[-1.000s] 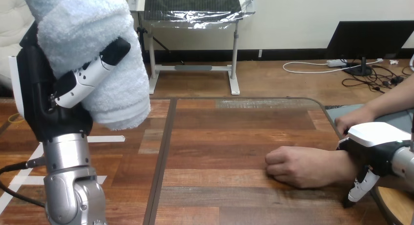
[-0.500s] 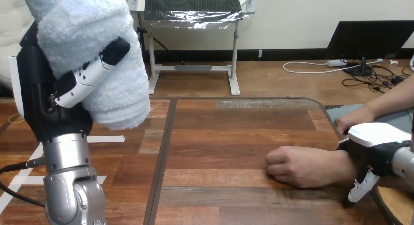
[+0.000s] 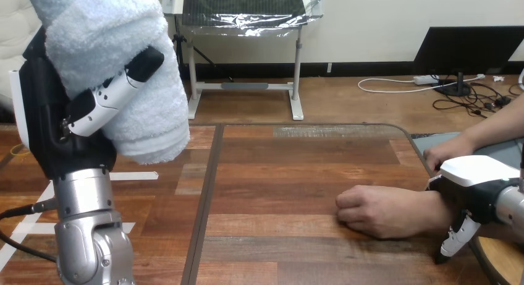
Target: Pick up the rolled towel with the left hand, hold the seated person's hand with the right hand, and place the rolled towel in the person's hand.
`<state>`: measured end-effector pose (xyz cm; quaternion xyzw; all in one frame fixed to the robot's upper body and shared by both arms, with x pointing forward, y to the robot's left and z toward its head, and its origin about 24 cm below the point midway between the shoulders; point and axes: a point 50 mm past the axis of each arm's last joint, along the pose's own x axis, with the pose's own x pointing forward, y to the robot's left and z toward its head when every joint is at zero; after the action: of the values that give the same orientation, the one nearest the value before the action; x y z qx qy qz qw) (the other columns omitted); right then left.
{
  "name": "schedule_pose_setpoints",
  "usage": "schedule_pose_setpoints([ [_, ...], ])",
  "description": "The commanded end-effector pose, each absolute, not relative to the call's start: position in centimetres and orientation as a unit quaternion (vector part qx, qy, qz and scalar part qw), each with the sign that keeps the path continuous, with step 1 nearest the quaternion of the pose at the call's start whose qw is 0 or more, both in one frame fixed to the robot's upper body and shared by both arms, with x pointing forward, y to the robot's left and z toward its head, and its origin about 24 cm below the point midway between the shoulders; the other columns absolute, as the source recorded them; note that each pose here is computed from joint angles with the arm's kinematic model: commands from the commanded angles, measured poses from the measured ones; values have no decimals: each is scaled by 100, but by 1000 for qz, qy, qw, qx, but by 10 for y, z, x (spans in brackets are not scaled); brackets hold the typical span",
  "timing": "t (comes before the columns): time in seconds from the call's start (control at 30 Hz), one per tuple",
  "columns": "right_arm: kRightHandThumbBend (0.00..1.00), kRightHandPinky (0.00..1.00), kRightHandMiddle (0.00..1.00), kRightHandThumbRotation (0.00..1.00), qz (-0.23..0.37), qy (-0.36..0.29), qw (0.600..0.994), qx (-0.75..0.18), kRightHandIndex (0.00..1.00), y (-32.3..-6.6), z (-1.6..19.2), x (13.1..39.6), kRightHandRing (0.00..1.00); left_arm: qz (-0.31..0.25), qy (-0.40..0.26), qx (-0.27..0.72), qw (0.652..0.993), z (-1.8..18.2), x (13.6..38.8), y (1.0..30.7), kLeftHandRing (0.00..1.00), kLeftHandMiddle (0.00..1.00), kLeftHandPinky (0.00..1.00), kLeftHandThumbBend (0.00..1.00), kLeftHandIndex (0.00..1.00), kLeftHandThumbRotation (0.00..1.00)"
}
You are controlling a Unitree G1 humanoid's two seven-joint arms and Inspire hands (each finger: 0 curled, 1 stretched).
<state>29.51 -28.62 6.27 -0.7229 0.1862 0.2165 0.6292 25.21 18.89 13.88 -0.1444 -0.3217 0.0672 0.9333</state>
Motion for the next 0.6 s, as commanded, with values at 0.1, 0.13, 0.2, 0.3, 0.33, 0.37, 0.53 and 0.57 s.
schedule_pose_setpoints([
  [0.1,100,52,78,24,188,179,630,-731,78,-294,81,303,74,50,-368,-146,917,161,251,184,26,33,20,47,37,0],
  [0.13,100,52,78,24,188,179,630,-731,78,-294,81,303,74,50,-368,-146,917,161,251,184,26,33,20,47,37,0],
  [0.2,100,52,78,24,187,179,632,-731,77,-294,81,302,74,49,-369,-147,917,161,251,184,26,33,20,47,37,0],
  [0.3,100,52,78,24,186,178,633,-730,77,-294,80,302,74,48,-369,-149,916,161,251,183,26,33,20,47,37,0],
  [0.33,100,52,78,24,186,178,634,-730,77,-294,80,302,74,48,-369,-149,916,161,251,183,26,33,20,47,37,0],
  [0.37,100,52,78,24,186,178,633,-730,77,-294,80,302,74,48,-369,-150,916,161,251,184,26,33,20,47,37,0],
  [0.53,100,52,78,24,186,180,633,-730,77,-295,80,303,74,49,-370,-150,916,161,251,184,26,32,20,47,37,0],
  [0.57,100,52,78,24,186,180,632,-730,77,-295,80,303,74,49,-369,-151,916,161,251,184,26,32,20,47,37,0],
])
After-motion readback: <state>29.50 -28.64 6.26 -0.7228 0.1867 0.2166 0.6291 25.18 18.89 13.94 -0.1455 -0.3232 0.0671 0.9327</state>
